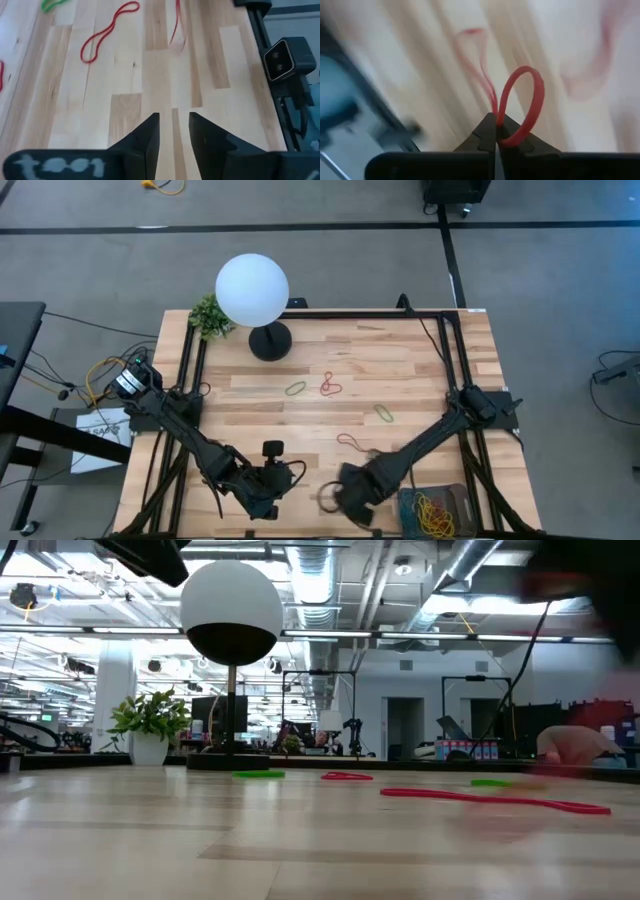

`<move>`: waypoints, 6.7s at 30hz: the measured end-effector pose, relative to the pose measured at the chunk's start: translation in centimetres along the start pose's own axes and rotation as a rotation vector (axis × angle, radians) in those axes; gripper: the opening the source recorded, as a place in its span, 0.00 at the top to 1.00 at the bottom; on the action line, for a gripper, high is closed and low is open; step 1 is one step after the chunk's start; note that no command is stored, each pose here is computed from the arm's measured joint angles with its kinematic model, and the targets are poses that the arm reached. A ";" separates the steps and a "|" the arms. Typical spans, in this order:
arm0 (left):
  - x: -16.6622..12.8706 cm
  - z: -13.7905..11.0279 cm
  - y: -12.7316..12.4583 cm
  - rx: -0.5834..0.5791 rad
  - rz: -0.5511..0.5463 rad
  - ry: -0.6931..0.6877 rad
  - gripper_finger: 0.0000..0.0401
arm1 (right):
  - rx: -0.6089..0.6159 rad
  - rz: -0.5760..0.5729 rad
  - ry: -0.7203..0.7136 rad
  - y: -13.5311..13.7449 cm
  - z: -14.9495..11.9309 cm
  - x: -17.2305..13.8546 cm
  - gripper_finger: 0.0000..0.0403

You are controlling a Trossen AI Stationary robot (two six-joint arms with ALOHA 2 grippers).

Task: Pick and place items into bin
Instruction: Put the red rubber band into the black bin

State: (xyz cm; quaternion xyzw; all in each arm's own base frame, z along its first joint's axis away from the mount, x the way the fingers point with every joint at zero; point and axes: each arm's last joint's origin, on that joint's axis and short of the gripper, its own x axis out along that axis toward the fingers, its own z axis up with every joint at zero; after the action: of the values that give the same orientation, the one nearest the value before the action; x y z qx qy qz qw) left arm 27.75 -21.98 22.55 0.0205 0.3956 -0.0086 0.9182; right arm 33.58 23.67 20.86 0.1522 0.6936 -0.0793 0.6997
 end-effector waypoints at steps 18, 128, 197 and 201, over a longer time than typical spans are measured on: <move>1.3 -2.7 0.9 -0.043 0.050 0.070 0.76 | -0.026 -0.323 0.062 3.0 -11.8 -1.5 0.98; 4.1 1.1 7.3 -0.216 0.213 -0.049 0.76 | 0.284 -0.421 -0.896 -1.0 -20.2 1.8 0.81; 14.4 -2.5 28.4 -0.472 0.325 -0.148 0.76 | 0.215 -0.201 -0.861 -0.3 -16.4 -6.1 0.81; 14.4 -2.5 28.5 -0.473 0.326 -0.146 0.76 | 0.221 -0.203 -0.861 -0.4 -16.2 -6.1 0.81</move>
State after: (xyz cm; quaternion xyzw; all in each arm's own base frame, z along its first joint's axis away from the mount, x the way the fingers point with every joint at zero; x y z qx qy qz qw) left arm 36.75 6.58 11.24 -0.1314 0.3108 0.2302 0.9128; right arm 17.99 27.94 27.01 0.1103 0.3382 -0.2773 0.8925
